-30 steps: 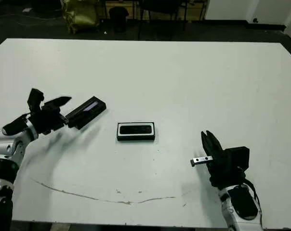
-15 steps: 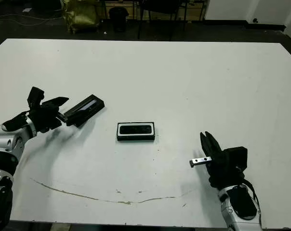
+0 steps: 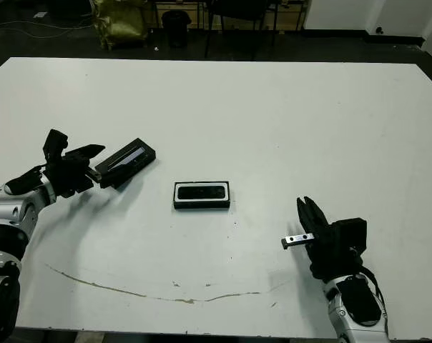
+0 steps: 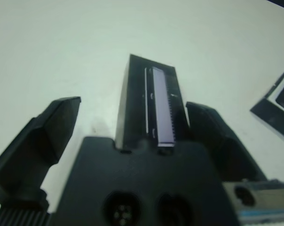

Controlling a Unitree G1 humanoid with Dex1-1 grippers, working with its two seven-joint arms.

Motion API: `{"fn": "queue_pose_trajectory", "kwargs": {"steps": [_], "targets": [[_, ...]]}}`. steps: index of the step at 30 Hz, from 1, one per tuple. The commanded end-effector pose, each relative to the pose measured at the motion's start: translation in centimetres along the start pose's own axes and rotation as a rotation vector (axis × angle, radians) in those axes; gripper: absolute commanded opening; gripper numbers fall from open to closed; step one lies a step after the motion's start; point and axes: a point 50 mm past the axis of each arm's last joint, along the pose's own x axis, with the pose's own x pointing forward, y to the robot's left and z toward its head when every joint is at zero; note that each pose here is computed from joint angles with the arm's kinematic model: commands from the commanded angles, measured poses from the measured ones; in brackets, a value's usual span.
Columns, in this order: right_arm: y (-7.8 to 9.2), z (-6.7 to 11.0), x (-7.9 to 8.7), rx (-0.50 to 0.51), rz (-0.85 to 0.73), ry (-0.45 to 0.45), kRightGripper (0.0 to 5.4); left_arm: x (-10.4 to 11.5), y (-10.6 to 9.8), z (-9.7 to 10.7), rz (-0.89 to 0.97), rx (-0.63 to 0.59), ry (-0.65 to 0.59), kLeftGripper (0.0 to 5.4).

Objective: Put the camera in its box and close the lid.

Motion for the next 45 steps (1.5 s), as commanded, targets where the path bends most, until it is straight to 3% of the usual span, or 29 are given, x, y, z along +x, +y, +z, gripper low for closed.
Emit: {"fn": "queue_pose_trajectory", "kwargs": {"steps": [1, 8, 15, 24, 31, 39, 45], "targets": [[-0.2, -0.4, -0.2, 0.015, -0.005, 0.018, 0.00, 0.0, -0.4, -1.3, -0.009, 0.008, 0.057, 5.38], [-0.1, -0.1, -0.3, -0.019, -0.022, 0.034, 0.00, 0.0, -0.6, -1.7, -0.014, 0.088, 0.080, 5.38], [-0.2, -0.4, -0.2, 0.008, -0.008, 0.015, 0.00, -0.3, -0.6, -1.9, 0.029, 0.330, 0.113, 5.38], [-0.2, -0.3, -0.3, 0.004, -0.013, 0.003, 0.00, -0.3, -0.2, -2.2, 0.062, 0.444, 0.160, 5.38], [-0.2, -0.2, -0.3, 0.001, -0.009, 0.006, 0.00, -0.4, 0.0, -2.9, 0.080, 0.343, 0.174, 5.38], [-0.2, -0.2, -0.3, 0.020, -0.017, 0.005, 0.00, -0.3, 0.2, -3.5, 0.035, 0.025, 0.223, 5.38], [-0.3, -0.3, -0.4, 0.005, -0.017, 0.008, 0.00, -0.2, 0.0, -3.3, -0.026, 0.020, 0.263, 5.38]]}}
